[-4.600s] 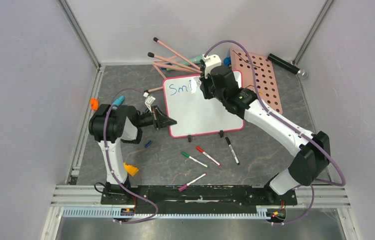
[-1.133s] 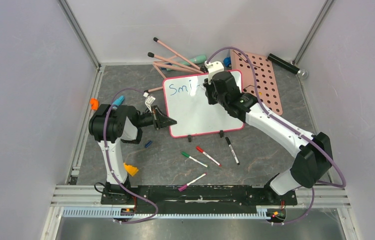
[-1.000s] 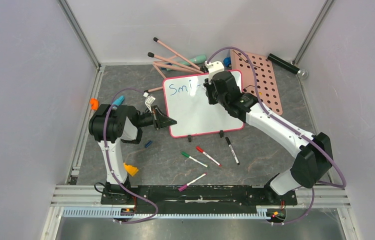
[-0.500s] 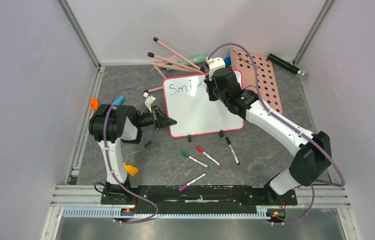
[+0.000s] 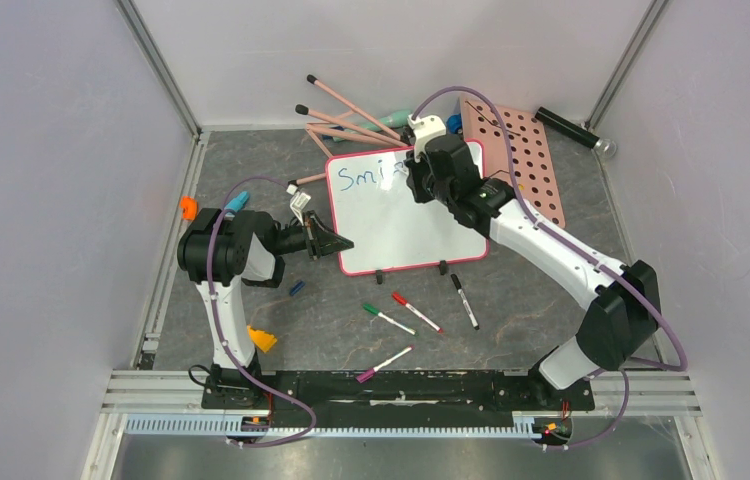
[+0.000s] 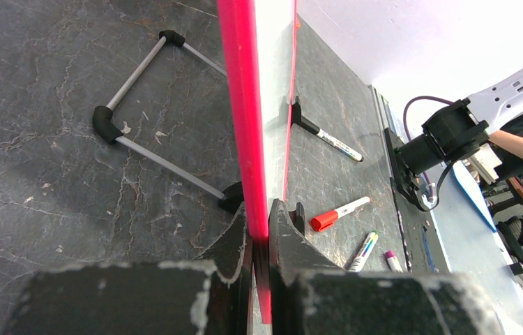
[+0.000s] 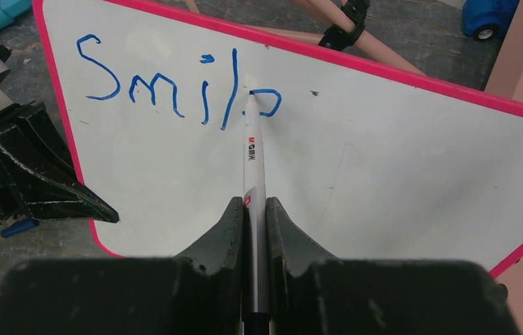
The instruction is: Write a sentence on the whiteboard
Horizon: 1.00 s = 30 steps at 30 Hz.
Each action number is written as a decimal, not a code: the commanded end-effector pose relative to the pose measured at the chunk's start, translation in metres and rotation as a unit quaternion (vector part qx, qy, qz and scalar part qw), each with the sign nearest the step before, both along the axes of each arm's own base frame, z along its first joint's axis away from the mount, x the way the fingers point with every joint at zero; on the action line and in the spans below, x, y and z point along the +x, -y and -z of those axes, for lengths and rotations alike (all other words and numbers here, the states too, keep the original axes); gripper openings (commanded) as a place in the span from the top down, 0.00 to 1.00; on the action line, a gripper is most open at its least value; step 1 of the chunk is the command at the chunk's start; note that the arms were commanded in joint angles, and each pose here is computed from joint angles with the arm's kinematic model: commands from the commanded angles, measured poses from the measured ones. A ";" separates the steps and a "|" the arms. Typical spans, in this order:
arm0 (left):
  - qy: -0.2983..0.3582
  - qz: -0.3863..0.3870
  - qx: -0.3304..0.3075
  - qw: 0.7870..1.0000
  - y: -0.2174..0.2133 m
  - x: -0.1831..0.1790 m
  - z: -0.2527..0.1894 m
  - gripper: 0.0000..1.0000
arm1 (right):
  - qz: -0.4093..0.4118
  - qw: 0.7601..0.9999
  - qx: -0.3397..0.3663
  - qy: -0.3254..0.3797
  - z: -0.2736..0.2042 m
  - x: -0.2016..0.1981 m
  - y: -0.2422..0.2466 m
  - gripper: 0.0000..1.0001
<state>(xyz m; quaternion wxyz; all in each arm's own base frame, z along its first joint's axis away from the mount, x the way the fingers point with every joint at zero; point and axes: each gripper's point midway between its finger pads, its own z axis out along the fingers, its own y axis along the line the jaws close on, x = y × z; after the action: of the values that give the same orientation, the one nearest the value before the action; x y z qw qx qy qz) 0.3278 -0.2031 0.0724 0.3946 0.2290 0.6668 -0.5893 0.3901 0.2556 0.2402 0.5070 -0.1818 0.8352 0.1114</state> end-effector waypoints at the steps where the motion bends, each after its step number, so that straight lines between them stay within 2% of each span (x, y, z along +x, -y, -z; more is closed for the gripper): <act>1: 0.126 -0.036 0.036 0.991 -0.005 0.018 0.014 0.98 | -0.008 1.000 0.003 -0.002 0.003 -0.003 0.002 1.00; 20: 0.126 -0.035 0.036 0.991 -0.005 0.018 0.014 0.98 | 0.018 1.000 -0.012 0.003 0.002 -0.017 0.025 1.00; 30: 0.127 -0.035 0.036 0.991 -0.005 0.019 0.014 0.98 | 0.002 0.998 0.026 0.056 -0.024 -0.027 0.028 1.00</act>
<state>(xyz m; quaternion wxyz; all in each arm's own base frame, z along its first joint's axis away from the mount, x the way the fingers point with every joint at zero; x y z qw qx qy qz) 0.3274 -0.2033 0.0725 0.3943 0.2301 0.6663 -0.5896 0.3612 0.2318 0.2326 0.5093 -0.1827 0.8338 0.1097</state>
